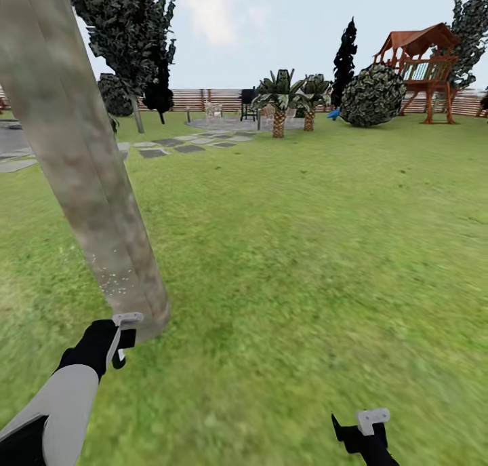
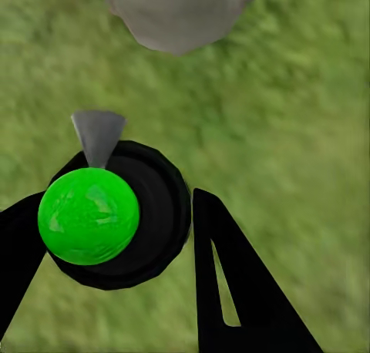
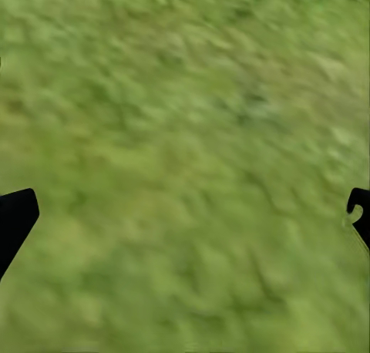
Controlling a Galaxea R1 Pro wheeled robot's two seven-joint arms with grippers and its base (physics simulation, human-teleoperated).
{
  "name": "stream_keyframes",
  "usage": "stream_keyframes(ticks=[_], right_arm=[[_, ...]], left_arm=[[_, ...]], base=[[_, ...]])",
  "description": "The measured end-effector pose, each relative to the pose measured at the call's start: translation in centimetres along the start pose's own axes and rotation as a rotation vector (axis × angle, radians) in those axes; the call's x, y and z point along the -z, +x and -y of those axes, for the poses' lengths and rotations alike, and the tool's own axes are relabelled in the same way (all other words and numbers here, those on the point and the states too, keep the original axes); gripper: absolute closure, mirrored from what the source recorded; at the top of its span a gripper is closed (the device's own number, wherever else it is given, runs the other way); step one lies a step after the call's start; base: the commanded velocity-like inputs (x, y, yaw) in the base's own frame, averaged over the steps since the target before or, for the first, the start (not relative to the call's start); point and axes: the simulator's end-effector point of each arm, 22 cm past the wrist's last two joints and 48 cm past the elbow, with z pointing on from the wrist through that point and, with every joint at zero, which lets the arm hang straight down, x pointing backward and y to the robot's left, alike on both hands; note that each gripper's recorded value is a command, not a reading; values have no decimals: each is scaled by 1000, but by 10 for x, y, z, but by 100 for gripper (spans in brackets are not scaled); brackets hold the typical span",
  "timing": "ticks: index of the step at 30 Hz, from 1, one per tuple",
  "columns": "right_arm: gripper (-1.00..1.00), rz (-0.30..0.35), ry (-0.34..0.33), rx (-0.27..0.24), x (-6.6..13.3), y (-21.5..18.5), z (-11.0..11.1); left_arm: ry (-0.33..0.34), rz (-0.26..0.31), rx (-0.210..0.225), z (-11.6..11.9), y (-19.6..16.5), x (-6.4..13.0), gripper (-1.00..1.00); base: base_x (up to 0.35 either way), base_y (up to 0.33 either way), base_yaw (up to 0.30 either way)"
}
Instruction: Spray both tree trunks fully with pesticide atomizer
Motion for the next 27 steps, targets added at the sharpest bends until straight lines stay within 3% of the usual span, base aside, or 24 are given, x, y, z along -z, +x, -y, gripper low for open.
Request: stream_keyframes(ticks=[27], right_arm=[[-100, 0, -2, 0, 0, 0, -1]], left_arm=[[4, -13, -19, 8, 12, -2, 100]], base=[[184, -227, 278]])
